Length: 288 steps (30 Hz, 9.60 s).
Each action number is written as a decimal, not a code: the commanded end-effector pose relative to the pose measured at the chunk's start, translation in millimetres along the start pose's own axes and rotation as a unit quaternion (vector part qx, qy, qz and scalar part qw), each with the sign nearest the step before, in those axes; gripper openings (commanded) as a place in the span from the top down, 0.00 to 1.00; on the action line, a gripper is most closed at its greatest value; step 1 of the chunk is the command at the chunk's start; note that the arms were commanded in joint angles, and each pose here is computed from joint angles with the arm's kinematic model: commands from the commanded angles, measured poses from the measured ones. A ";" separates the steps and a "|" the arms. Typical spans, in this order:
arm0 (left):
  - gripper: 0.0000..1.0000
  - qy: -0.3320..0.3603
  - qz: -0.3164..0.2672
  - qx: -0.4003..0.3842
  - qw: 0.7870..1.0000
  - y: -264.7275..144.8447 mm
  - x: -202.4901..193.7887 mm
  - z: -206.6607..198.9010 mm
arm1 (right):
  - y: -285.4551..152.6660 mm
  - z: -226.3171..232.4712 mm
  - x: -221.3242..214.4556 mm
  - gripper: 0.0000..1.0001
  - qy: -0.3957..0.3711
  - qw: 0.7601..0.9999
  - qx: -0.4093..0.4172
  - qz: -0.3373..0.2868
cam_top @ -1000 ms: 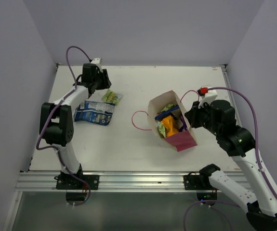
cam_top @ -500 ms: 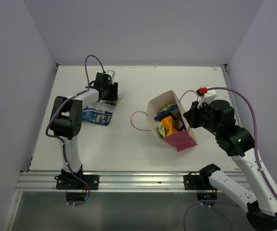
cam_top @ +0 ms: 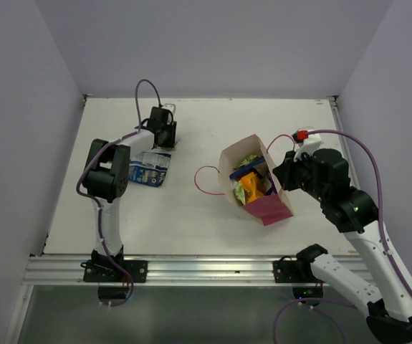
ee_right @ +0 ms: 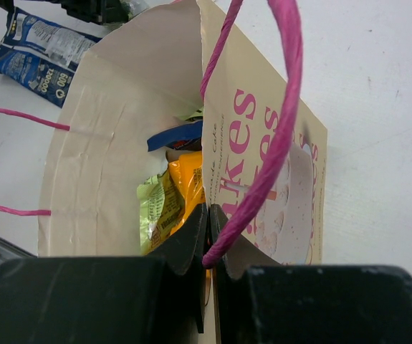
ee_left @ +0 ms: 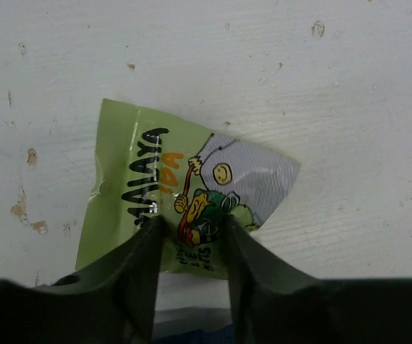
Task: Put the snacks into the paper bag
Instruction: Pick up the snack from the center of the board, then place the snack in the paper bag, then pick up the snack from the center of the board, then place the snack in the paper bag.
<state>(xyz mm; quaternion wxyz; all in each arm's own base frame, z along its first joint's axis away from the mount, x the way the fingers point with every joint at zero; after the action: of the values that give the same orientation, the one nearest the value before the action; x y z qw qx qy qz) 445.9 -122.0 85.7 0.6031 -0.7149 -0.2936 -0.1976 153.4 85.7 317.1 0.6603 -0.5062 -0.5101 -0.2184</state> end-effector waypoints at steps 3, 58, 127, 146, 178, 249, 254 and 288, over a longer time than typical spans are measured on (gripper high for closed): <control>0.69 0.002 0.064 0.030 0.998 15.2 -33.5 9.3 | 0.8 2.0 1.9 0.94 0.002 1.000 0.011 -0.005; 0.86 0.205 -0.104 -0.375 0.898 -340.5 -14.7 -164.7 | -1.0 -5.1 13.9 0.94 -0.008 1.000 -0.024 -0.001; 0.34 0.241 0.049 -0.439 0.864 -279.3 -63.8 -250.7 | -6.8 -6.7 9.6 0.93 -0.010 0.999 -0.034 0.001; 0.02 0.182 -0.073 -0.400 0.895 -344.5 -8.2 -215.9 | -8.6 -7.4 10.0 0.93 -0.011 0.999 -0.037 0.001; 0.01 -0.056 -0.049 0.092 0.993 -183.9 28.8 21.5 | -7.3 -5.2 10.0 0.93 -0.021 1.000 -0.019 -0.004; 1.00 -0.101 -0.208 -0.126 0.965 -292.1 99.5 6.4 | -9.6 -6.4 4.0 0.93 -0.023 0.999 -0.027 -0.005; 1.00 -0.097 -0.260 -0.167 0.946 -331.1 106.1 -7.4 | -9.5 -6.4 4.3 0.93 -0.022 0.999 -0.026 -0.005; 1.00 0.042 -0.277 -0.382 0.881 -406.0 41.1 -193.1 | -11.2 -6.1 2.4 0.93 -0.020 0.999 -0.027 0.000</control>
<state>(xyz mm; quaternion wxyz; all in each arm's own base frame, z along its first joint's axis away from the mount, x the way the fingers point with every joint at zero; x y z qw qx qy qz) 226.1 -253.2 425.8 0.2715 -0.7869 -0.3218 -0.4511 149.8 77.0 318.2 0.6388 -0.5320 -0.5109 -0.2186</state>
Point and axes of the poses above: each gripper's point midway between its finger pads, its own y axis out along the fingers, its own z axis along the line the jaws close on, x = y × z, the point moved 9 cm from there along -y, back along the fingers, and after that the axes turned 15 degrees about -y, right-handed, at the moved point
